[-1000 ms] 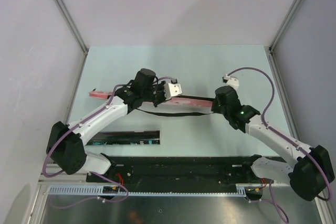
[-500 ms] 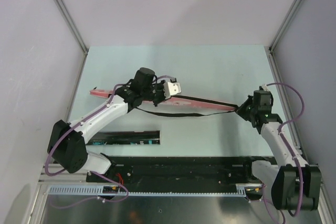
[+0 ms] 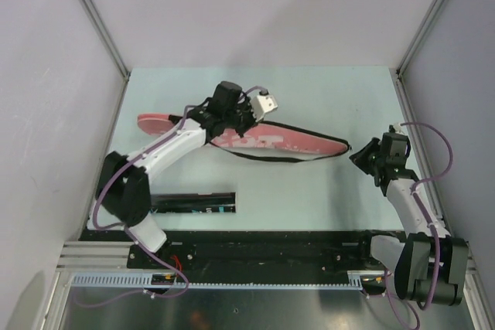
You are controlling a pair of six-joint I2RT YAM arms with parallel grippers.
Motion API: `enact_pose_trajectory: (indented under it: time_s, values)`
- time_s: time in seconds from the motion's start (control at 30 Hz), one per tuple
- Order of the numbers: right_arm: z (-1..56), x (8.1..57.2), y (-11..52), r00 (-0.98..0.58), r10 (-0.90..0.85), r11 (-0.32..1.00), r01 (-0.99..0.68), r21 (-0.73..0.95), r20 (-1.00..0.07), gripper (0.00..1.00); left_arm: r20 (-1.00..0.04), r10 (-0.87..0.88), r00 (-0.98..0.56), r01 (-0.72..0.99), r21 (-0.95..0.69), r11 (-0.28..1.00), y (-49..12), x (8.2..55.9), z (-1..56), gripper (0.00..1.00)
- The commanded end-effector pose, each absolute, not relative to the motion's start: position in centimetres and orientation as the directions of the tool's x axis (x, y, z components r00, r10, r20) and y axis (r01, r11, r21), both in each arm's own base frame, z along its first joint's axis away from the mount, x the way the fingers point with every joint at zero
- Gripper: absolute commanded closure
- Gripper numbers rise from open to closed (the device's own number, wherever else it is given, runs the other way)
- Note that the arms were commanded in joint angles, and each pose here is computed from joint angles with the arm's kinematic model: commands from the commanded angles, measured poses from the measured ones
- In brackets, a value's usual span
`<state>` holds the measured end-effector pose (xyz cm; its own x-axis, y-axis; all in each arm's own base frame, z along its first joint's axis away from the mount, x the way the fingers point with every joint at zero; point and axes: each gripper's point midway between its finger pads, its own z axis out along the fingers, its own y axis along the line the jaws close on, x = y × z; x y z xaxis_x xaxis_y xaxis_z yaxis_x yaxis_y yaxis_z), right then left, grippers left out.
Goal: Pack up the badminton gear
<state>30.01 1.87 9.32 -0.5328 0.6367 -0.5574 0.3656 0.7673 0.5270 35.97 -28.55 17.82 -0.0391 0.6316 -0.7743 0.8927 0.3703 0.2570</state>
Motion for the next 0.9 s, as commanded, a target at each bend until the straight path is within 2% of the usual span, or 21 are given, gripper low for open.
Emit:
enact_pose_trajectory:
  time_s: [0.0,0.17,0.3,0.37,0.4,0.47,0.5,0.53,0.57,0.6,0.63,0.7,0.87]
  values:
    - [12.1,32.1,0.4,-0.461,0.615,0.789,0.338,0.514,-0.640,0.82,-0.855,0.518,0.009,0.808,0.312,0.500,-31.6,40.8,23.3,1.00]
    - [11.6,31.8,-1.1,-0.447,0.627,0.779,0.385,0.495,-0.638,0.82,-0.836,0.538,0.109,0.826,0.378,0.419,-35.3,41.4,22.2,1.00]
    - [11.0,31.1,-1.6,-0.430,0.637,0.769,0.406,0.493,-0.640,0.81,-0.814,0.574,0.091,0.837,0.375,0.399,-35.5,41.3,19.7,0.99]
    - [10.5,30.5,-1.3,-0.449,0.631,0.775,0.400,0.489,-0.632,0.78,-0.807,0.587,0.057,0.837,0.359,0.412,-34.8,40.8,18.5,0.83]
    - [10.4,30.3,-1.2,-0.459,0.625,0.780,0.395,0.484,-0.632,0.69,-0.814,0.580,0.033,0.839,0.338,0.426,-34.5,40.4,18.4,0.77]
    - [10.5,29.4,-0.7,-0.490,0.608,0.794,0.372,0.481,-0.624,0.58,-0.812,0.584,-0.006,0.838,0.315,0.446,-33.4,39.3,17.6,0.65]
    - [10.5,29.0,-0.3,-0.510,0.587,0.809,0.352,0.470,-0.628,0.48,-0.835,0.550,-0.018,0.834,0.291,0.469,-33.0,38.5,19.0,0.59]
    - [11.0,28.7,-0.1,-0.509,0.575,0.818,0.337,0.467,-0.640,0.41,-0.844,0.535,-0.029,0.843,0.267,0.467,-32.9,37.7,19.1,0.41]
    - [10.8,28.2,0.0,-0.522,0.568,0.823,0.340,0.456,-0.636,0.36,-0.849,0.526,-0.049,0.852,0.240,0.466,-32.7,36.9,18.7,0.34]
    - [11.1,27.9,0.3,-0.524,0.554,0.832,0.328,0.448,-0.647,0.27,-0.871,0.488,-0.060,0.852,0.210,0.480,-32.6,36.0,20.1,0.29]
    - [11.4,27.7,0.3,-0.521,0.549,0.835,0.325,0.444,-0.653,0.24,-0.878,0.473,-0.071,0.856,0.190,0.481,-32.5,35.5,20.4,0.18]
    - [12.5,27.3,0.9,-0.508,0.536,0.844,0.290,0.452,-0.674,0.21,-0.897,0.431,-0.097,0.849,0.152,0.507,-32.1,34.8,21.6,0.18]
    - [15.2,26.8,4.6,-0.507,0.508,0.849,0.158,0.504,-0.696,0.18,-0.939,0.325,-0.114,0.880,0.056,0.471,-32.0,32.2,24.8,0.14]
